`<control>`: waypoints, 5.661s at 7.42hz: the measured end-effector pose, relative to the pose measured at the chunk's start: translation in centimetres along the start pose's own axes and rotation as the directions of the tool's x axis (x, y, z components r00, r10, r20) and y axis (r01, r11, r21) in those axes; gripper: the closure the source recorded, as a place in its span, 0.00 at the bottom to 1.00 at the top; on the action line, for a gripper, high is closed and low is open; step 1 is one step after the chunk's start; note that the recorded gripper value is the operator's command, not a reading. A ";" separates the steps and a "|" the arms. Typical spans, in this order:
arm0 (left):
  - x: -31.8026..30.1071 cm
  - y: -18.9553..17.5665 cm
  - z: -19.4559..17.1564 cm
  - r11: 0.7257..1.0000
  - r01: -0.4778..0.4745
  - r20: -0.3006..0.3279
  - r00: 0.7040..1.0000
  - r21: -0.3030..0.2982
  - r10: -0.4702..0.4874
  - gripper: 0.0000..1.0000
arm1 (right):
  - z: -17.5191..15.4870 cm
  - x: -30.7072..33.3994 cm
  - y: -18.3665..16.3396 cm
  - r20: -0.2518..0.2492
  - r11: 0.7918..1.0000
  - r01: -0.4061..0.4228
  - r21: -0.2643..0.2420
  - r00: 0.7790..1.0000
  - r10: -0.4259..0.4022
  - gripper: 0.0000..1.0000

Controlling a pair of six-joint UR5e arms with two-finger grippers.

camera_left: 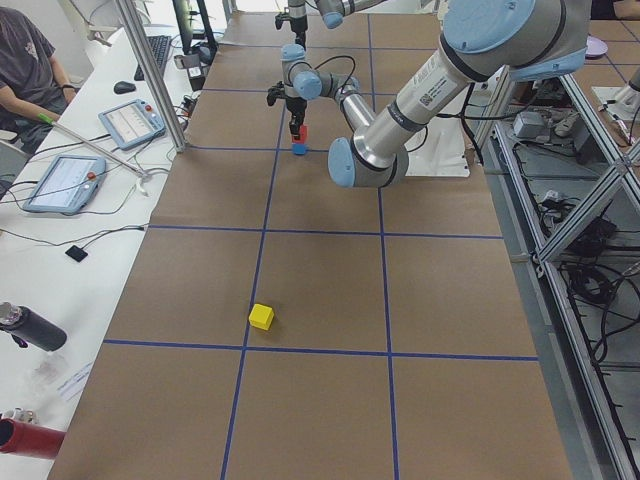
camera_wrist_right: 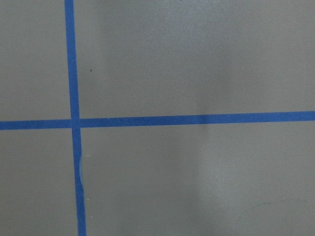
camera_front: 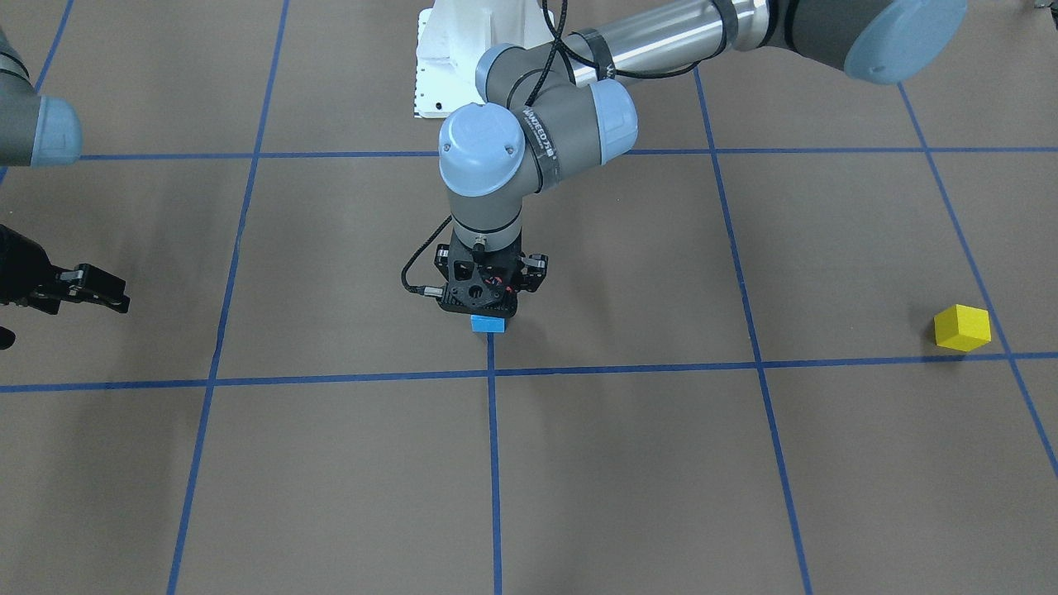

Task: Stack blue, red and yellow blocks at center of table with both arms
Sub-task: 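Lower the red cube onto the blue cube and hold it there, then hold the red cube on the blue cube with the left gripper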

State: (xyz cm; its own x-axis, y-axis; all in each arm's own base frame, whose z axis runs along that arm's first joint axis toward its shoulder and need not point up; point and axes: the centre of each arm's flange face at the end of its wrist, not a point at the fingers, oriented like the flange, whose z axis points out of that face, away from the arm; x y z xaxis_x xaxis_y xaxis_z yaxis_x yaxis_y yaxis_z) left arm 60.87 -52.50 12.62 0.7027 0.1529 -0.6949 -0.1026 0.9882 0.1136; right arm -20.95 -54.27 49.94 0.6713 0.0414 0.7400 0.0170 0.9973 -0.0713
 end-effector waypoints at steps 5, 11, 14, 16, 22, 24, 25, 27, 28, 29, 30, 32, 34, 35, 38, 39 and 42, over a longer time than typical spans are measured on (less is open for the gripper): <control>0.9 -0.5 0.2 1.000 0.001 0.008 1.000 -0.003 -0.001 1.00 | 0.1 0.1 0.0 -0.001 1.000 0.000 -0.001 1.000 0.000 0.00; 0.8 -0.8 0.6 1.000 -0.003 0.003 1.000 0.001 0.003 1.00 | 0.0 0.0 0.0 0.000 1.000 -0.003 -0.001 1.000 0.003 0.00; 0.7 -0.8 0.8 1.000 0.008 0.007 1.000 -0.001 -0.008 1.00 | 0.1 0.0 0.0 -0.001 1.000 -0.005 -0.001 1.000 0.005 0.00; 0.6 -0.8 0.8 0.999 0.036 0.008 0.999 -0.002 -0.036 1.00 | 0.1 0.0 0.0 -0.001 1.000 -0.005 -0.002 1.000 0.005 0.00; 0.7 -0.8 0.7 0.998 0.061 0.002 0.998 0.001 -0.061 1.00 | 0.3 0.1 -0.1 -0.003 1.000 -0.005 -0.005 1.000 0.005 0.00; 0.7 -0.8 0.7 0.998 0.058 -0.003 0.998 0.005 -0.058 1.00 | 0.3 0.1 -0.2 -0.003 1.000 -0.006 -0.005 1.000 0.006 0.00; 0.7 -0.8 0.7 0.998 0.058 -0.004 0.998 0.005 -0.058 1.00 | 0.3 0.1 -0.2 -0.003 1.000 -0.007 -0.005 1.000 0.007 0.00; 0.7 -0.8 0.7 0.998 0.058 -0.005 0.998 0.006 -0.058 1.00 | 0.3 0.1 -0.2 -0.003 1.000 -0.007 -0.005 1.000 0.007 0.00; 0.7 -0.8 0.8 0.998 0.059 -0.004 0.998 0.005 -0.058 1.00 | 0.3 0.1 -0.2 -0.003 1.000 -0.008 -0.005 1.000 0.008 0.00; 0.6 -0.8 0.8 0.998 0.059 -0.003 0.998 0.005 -0.059 1.00 | 0.3 0.1 -0.2 -0.003 1.000 -0.008 -0.005 1.000 0.008 0.00; 0.6 -0.8 0.8 0.998 0.059 -0.002 0.998 0.004 -0.059 1.00 | 0.3 0.1 -0.1 -0.003 1.000 -0.007 -0.005 1.000 0.007 0.00; 0.4 -0.7 0.9 0.998 0.059 -0.001 0.998 0.003 -0.059 1.00 | 0.3 0.1 -0.1 -0.003 1.000 -0.007 -0.005 1.000 0.007 0.00; 0.4 -0.7 0.9 0.998 0.058 -0.001 0.998 0.004 -0.058 1.00 | 0.3 0.1 -0.1 -0.003 1.000 -0.008 -0.005 1.000 0.008 0.00; 0.4 -0.7 0.8 0.998 0.057 -0.003 0.998 0.005 -0.057 1.00 | 0.3 0.1 -0.2 -0.003 1.000 -0.008 -0.005 1.000 0.008 0.00; 0.5 -0.6 0.7 0.998 0.057 -0.005 0.998 0.005 -0.057 1.00 | 0.3 0.1 -0.2 -0.003 1.000 -0.008 -0.005 1.000 0.008 0.00; 0.5 -0.6 0.8 0.998 0.057 -0.005 0.998 0.005 -0.057 1.00 | 0.4 0.2 -0.2 -0.004 1.000 -0.009 -0.006 1.000 0.009 0.00; 0.6 -0.5 0.8 0.998 0.057 -0.005 0.998 0.004 -0.057 1.00 | 0.5 0.2 -0.3 -0.005 1.000 -0.010 -0.008 1.000 0.010 0.00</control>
State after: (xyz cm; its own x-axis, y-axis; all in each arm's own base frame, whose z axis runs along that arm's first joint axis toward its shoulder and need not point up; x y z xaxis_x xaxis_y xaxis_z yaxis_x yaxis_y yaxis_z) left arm 61.91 -52.90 12.72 0.7035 0.0962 -0.7042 -0.0594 0.9953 0.0767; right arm -21.17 -54.51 50.47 0.6753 0.0508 0.7358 0.0162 0.9964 -0.0837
